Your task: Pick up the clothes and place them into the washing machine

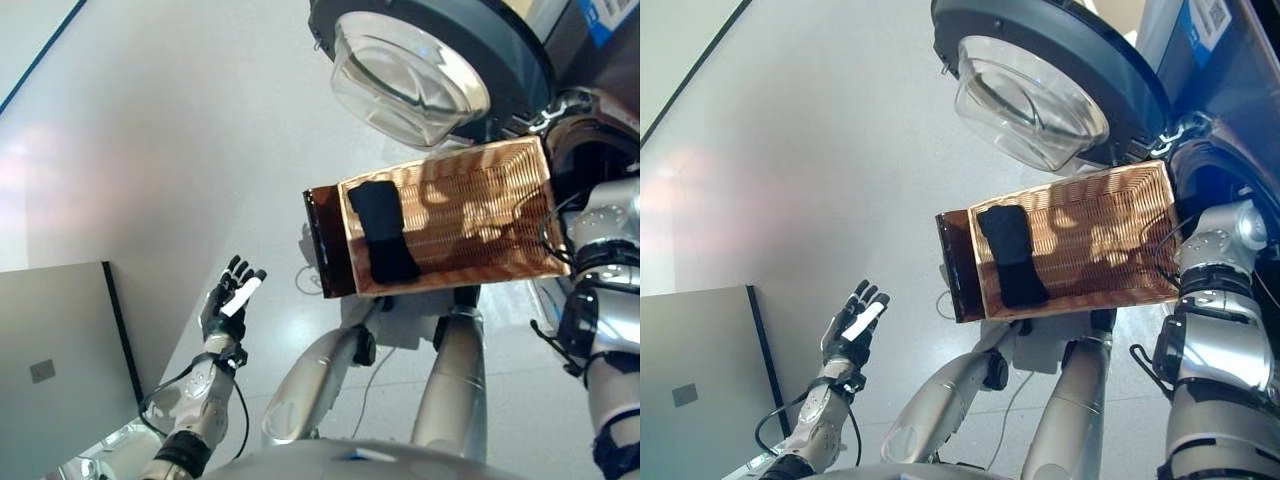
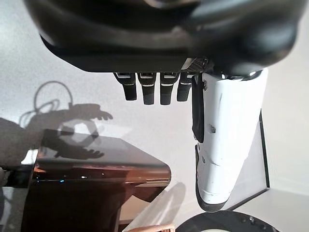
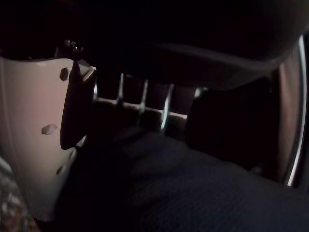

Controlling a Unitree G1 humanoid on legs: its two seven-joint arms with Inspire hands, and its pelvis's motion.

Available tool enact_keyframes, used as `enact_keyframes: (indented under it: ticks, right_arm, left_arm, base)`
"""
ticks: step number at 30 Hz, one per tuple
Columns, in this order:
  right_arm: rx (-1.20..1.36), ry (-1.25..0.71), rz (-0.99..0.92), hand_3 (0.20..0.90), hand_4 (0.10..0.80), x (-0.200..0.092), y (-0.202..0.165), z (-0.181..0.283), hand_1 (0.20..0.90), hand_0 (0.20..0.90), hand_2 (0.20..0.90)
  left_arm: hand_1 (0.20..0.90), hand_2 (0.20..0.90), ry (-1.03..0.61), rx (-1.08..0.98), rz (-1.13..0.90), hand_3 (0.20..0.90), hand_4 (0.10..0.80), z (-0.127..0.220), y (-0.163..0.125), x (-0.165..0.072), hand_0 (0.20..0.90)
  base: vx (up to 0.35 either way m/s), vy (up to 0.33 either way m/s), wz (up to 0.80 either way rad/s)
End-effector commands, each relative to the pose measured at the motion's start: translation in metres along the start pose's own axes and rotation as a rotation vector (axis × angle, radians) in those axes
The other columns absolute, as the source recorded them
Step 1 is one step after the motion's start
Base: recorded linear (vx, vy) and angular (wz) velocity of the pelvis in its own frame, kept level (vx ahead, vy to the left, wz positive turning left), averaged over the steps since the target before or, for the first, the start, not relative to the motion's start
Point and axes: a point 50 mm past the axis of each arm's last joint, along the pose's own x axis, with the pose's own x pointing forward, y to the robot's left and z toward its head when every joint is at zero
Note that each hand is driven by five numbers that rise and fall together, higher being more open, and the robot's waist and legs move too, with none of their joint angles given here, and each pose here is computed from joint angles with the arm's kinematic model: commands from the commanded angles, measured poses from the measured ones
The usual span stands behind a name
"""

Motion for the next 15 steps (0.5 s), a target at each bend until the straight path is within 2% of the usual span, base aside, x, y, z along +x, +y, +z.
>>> enact_keyframes:
  ticks: [1, 2, 3, 4, 5, 15]
  right_arm:
    - [-0.981, -0.66, 0.093, 0.9, 0.8, 0.031, 0.046, 0.15, 0.9, 0.9, 0.9]
    - [-1.072, -0.756, 0.132, 0.9, 0.8, 0.019, 0.066, 0.156, 0.9, 0.9, 0.9]
    - [-1.045, -0.774, 0.13, 0.9, 0.8, 0.016, 0.069, 0.158, 0.9, 0.9, 0.9]
    - [-1.046, -0.771, 0.13, 0.9, 0.8, 0.016, 0.068, 0.157, 0.9, 0.9, 0.9]
    - [-1.155, -0.763, 0.112, 0.9, 0.8, 0.021, 0.062, 0.149, 0.9, 0.9, 0.9]
    - [-1.164, -0.724, 0.149, 0.9, 0.8, 0.017, 0.067, 0.133, 0.9, 0.9, 0.9]
  left_arm:
    - [0.9, 0.9, -0.121, 0.01, 0.087, 0.9, 0.8, 0.027, 0.025, -0.001, 0.9]
    - [0.9, 0.9, -0.146, -0.005, 0.1, 0.9, 0.8, 0.032, 0.027, -0.002, 0.9]
    - [0.9, 0.9, -0.163, -0.028, 0.108, 0.9, 0.8, 0.034, 0.026, -0.002, 0.9]
    - [0.9, 0.9, -0.163, -0.024, 0.109, 0.9, 0.8, 0.034, 0.026, -0.002, 0.9]
    - [0.9, 0.9, -0.151, -0.049, 0.128, 0.9, 0.8, 0.03, 0.028, -0.002, 0.9]
    - [0.9, 0.9, -0.158, -0.039, 0.105, 0.9, 0.8, 0.033, 0.026, -0.002, 0.9]
  base:
    - [-0.028, -0.041, 0.01]
    - [-0.014, -0.041, 0.0]
    - [0.003, -0.018, -0.04]
    - [0.001, -0.028, -0.13]
    - [-0.002, -0.02, -0.19]
    - [0.0, -0.005, 0.01]
